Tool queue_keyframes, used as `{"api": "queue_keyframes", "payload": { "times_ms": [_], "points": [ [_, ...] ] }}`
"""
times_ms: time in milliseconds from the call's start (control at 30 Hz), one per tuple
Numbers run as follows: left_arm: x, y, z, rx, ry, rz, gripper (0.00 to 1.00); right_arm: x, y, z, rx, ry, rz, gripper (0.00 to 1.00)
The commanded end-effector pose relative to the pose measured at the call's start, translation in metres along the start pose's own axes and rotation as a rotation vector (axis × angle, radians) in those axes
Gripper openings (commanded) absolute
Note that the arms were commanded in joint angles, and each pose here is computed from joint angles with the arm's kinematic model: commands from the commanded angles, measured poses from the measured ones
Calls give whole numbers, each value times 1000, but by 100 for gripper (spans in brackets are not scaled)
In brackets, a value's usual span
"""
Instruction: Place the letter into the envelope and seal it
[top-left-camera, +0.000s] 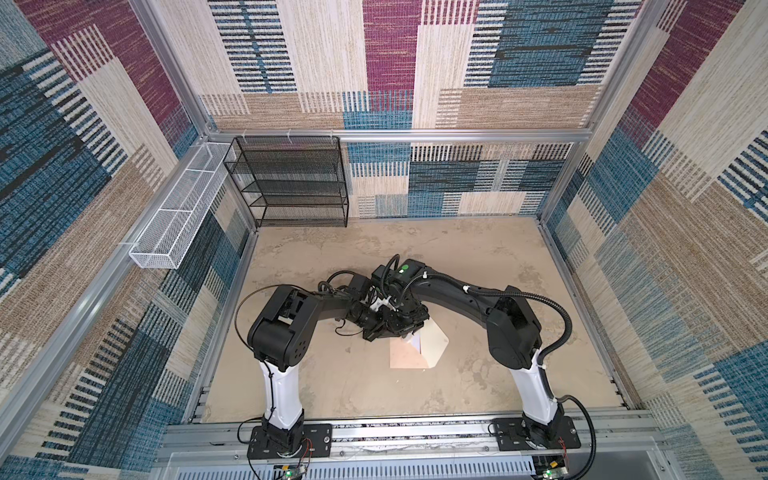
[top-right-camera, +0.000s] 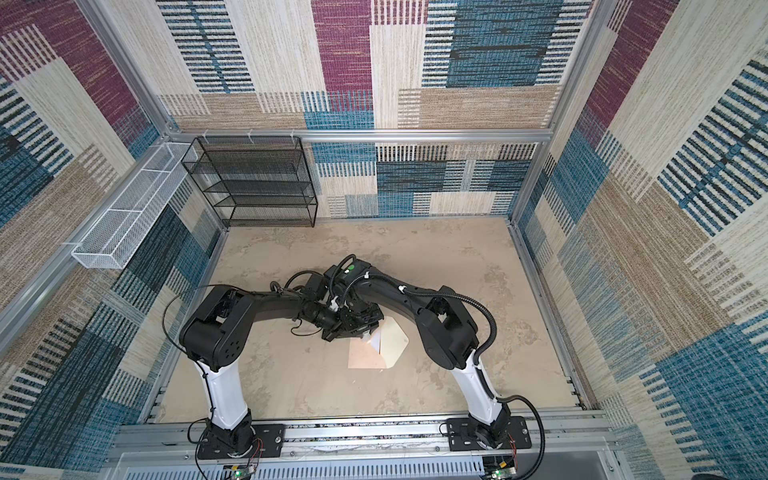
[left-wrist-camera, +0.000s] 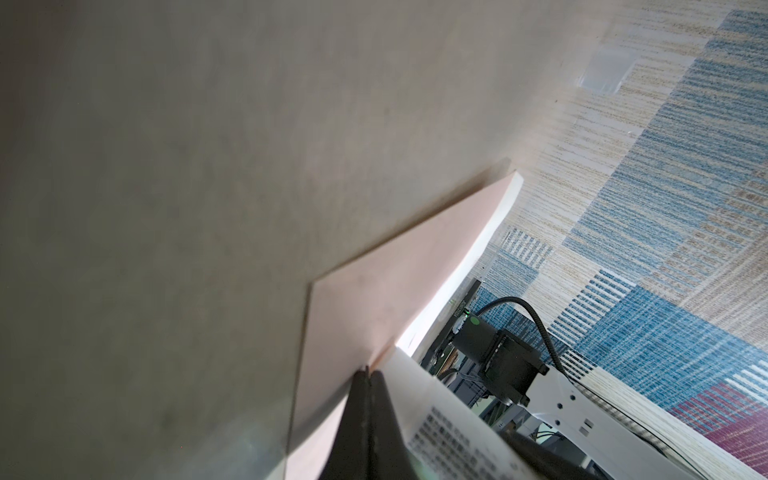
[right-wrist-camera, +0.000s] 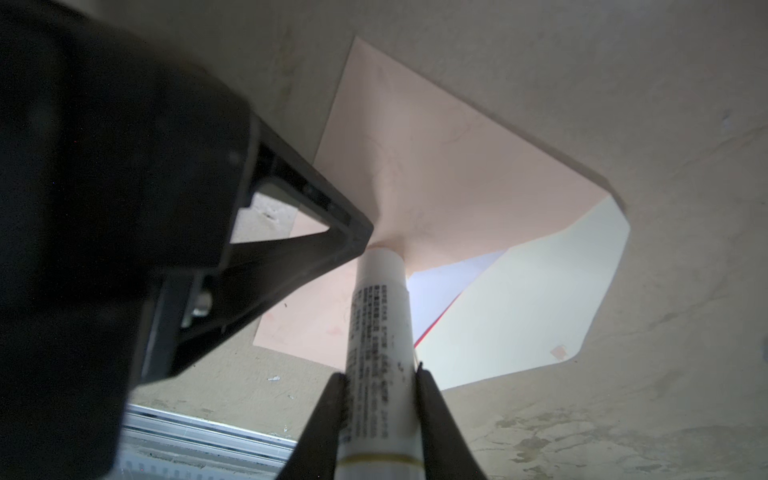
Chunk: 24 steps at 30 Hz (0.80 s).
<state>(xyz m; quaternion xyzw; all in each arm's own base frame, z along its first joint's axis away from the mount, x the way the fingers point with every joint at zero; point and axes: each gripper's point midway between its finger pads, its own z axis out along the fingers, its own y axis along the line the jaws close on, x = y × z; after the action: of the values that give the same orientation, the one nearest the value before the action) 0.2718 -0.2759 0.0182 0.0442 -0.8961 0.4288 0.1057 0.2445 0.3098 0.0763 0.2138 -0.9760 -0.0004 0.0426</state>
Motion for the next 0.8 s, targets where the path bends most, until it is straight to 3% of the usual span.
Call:
{"api": "queue_keyframes", "payload": {
  "times_ms": [0, 767],
  "points": [
    [5, 27, 1, -113, -1, -55, 0, 1, 4, -10, -20, -14, 6, 6],
    [3, 28, -1, -130, 6, -56, 0, 12, 0, -10, -24, 5, 10, 0]
  ]
}}
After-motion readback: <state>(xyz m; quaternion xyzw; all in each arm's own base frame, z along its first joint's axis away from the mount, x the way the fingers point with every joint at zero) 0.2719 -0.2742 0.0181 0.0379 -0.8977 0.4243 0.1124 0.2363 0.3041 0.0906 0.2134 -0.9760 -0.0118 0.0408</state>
